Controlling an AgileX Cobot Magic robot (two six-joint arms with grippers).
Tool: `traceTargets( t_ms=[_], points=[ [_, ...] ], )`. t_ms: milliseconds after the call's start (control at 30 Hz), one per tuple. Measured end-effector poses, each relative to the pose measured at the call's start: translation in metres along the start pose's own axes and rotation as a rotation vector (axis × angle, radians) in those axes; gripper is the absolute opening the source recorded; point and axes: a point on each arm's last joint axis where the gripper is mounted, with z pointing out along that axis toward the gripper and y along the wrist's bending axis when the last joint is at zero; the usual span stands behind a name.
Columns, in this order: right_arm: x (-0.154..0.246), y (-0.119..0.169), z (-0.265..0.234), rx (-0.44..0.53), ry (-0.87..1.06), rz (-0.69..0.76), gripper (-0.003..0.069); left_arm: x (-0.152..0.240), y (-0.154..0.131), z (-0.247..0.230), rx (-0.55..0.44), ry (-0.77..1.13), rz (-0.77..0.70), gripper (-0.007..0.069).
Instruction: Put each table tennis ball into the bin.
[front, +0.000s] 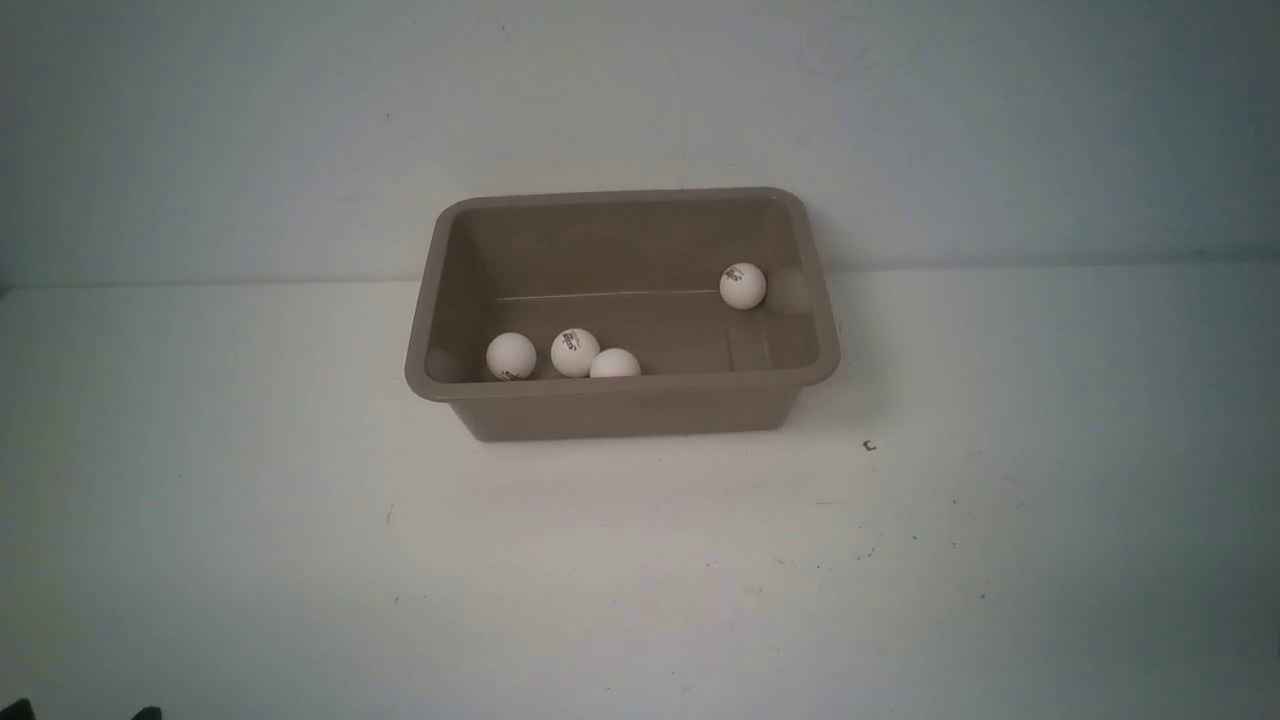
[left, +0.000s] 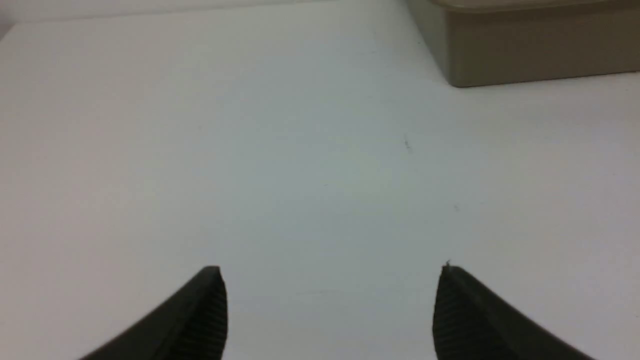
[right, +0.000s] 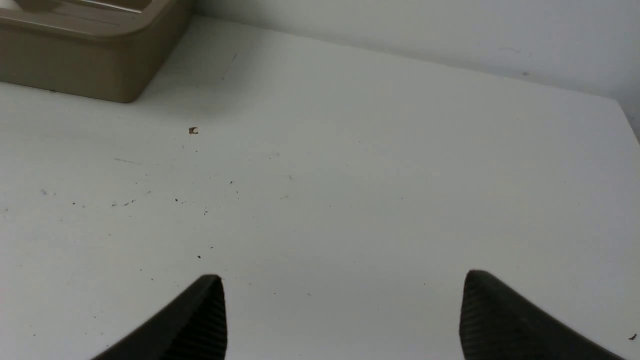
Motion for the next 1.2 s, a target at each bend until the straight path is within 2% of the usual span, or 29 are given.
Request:
traceTargets(
  t_ms=[267,600,1200],
  points=[
    [0.0,0.0,0.0,0.001,0.0,-0.001,0.0568,0.001,0.004,0.0,-0.057,0.006,0.016,0.0499],
    [0.0,0.0,0.0,0.001,0.0,-0.001,0.0568,0.005,0.004,-0.007,-0.063,-0.016,0.065,0.0499],
    [0.0,0.0,0.0,0.001,-0.001,-0.002,0.0568,0.004,0.004,-0.011,-0.065,-0.067,0.068,0.0499]
  ],
)
